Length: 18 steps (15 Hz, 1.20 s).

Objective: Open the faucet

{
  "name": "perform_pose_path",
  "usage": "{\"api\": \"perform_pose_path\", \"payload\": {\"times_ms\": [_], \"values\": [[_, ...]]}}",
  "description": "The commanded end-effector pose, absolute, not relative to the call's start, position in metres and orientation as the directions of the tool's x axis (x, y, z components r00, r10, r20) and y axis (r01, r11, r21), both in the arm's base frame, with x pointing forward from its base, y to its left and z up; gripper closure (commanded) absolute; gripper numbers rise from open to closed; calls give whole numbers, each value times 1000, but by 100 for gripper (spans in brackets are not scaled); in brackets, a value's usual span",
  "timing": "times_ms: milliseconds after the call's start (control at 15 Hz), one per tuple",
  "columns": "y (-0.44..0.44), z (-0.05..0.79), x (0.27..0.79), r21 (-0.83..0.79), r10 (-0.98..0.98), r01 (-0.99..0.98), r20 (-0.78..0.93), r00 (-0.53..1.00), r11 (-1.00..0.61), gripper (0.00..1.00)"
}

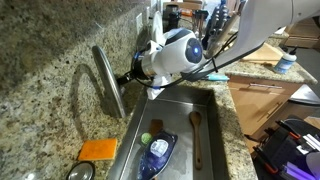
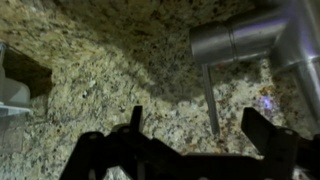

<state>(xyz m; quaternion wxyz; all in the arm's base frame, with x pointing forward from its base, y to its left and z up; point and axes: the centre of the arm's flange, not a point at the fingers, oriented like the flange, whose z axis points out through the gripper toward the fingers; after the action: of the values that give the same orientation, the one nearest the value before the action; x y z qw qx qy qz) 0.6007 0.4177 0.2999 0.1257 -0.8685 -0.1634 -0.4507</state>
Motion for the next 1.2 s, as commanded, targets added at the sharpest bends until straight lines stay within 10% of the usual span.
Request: {"api": "perform_pose_path", "payload": {"times_ms": [0,800,867,1133], "values": [[432,288,613,48,207,392,904,374,-919,0],[415,273,616,-118,73,251,765,640,-961,0],[415,273,616,-120,74,264,779,623,-957,25],[417,276,613,-25,143,315,855,499,-949,48]]}}
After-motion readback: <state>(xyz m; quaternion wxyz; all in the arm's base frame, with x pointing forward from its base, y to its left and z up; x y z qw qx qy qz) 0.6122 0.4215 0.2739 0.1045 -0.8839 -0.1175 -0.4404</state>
